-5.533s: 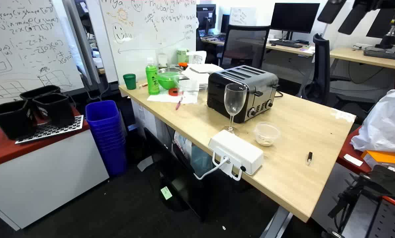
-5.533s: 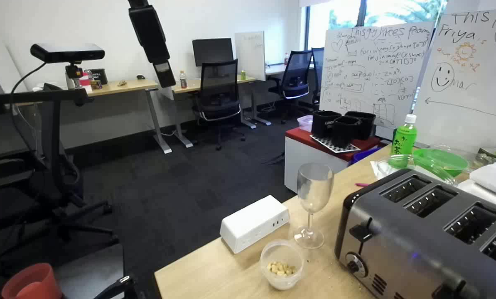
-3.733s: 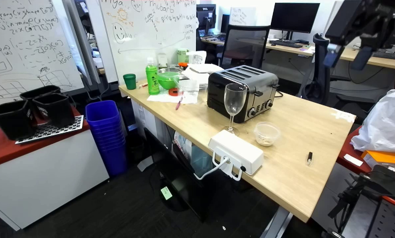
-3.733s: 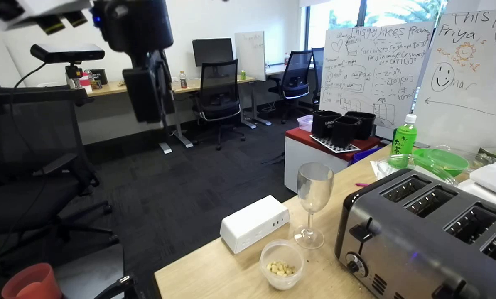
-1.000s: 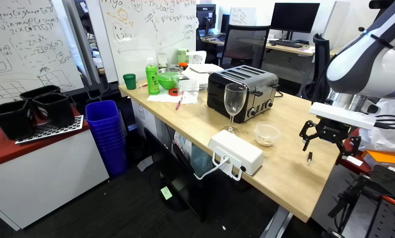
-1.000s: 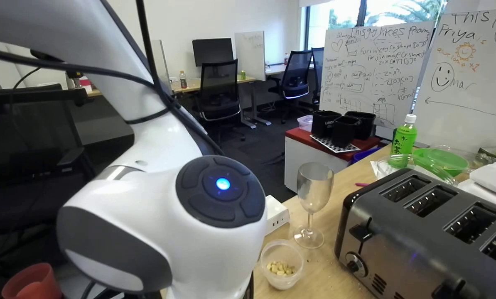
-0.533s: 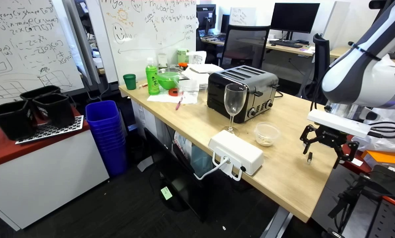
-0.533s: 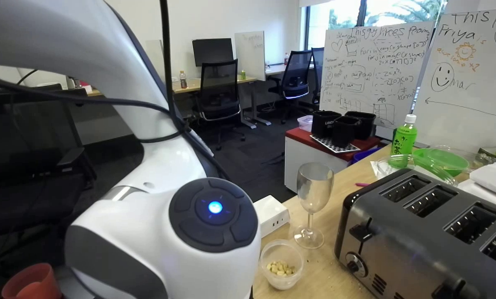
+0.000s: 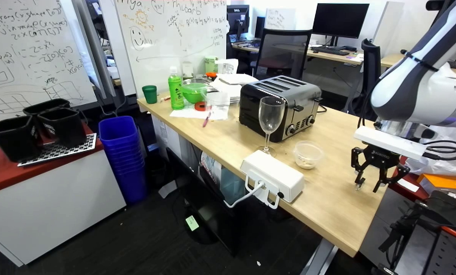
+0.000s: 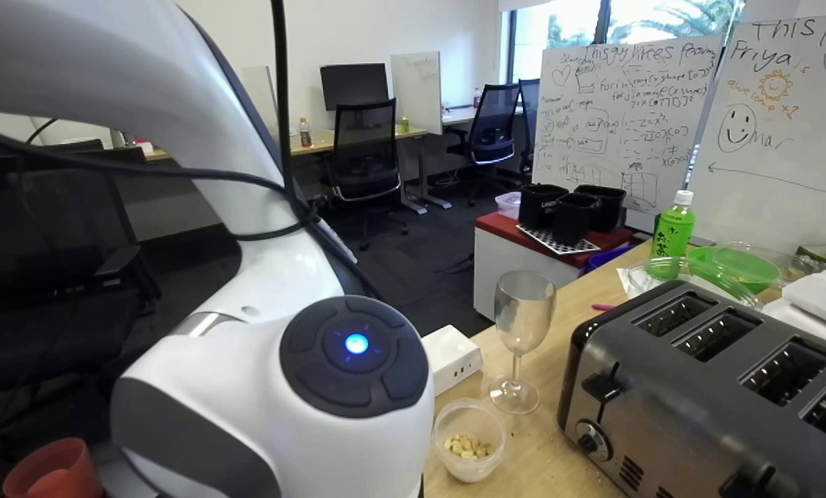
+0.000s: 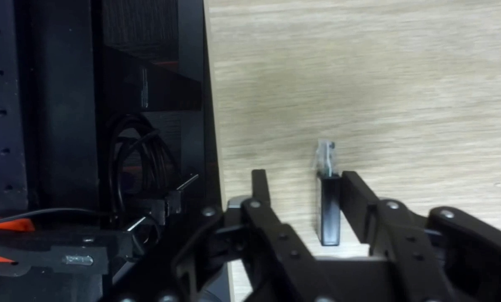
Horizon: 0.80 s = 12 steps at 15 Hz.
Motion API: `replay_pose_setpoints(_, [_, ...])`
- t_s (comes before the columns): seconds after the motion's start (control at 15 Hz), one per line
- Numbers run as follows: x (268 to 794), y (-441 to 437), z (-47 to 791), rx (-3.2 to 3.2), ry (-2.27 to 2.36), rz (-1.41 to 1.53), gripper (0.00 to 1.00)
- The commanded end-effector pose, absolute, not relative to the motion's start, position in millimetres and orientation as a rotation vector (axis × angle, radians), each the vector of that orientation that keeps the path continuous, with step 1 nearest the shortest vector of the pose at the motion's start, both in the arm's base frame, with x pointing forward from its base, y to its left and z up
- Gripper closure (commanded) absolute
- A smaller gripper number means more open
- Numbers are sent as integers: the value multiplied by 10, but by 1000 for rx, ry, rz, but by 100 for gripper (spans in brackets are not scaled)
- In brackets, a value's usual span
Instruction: Pick the black and white object on the table and put it next to the bread toaster
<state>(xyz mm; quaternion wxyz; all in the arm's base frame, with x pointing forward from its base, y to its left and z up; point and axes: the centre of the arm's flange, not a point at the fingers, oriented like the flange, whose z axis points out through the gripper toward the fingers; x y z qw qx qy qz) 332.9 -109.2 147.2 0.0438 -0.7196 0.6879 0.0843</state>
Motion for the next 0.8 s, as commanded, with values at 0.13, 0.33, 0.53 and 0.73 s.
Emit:
replay_pose_setpoints(0.13, [3355, -1094, 1429, -2212, 2104, 221, 95])
replay_pose_setpoints(0.33, [3379, -1092, 1472, -2218, 2090, 196, 100])
replay_pose_setpoints(0.53, [3370, -1044, 1593, -2245, 2064, 148, 97])
replay_pose_setpoints(0.73, [3363, -995, 1789, -2286, 2024, 72, 97])
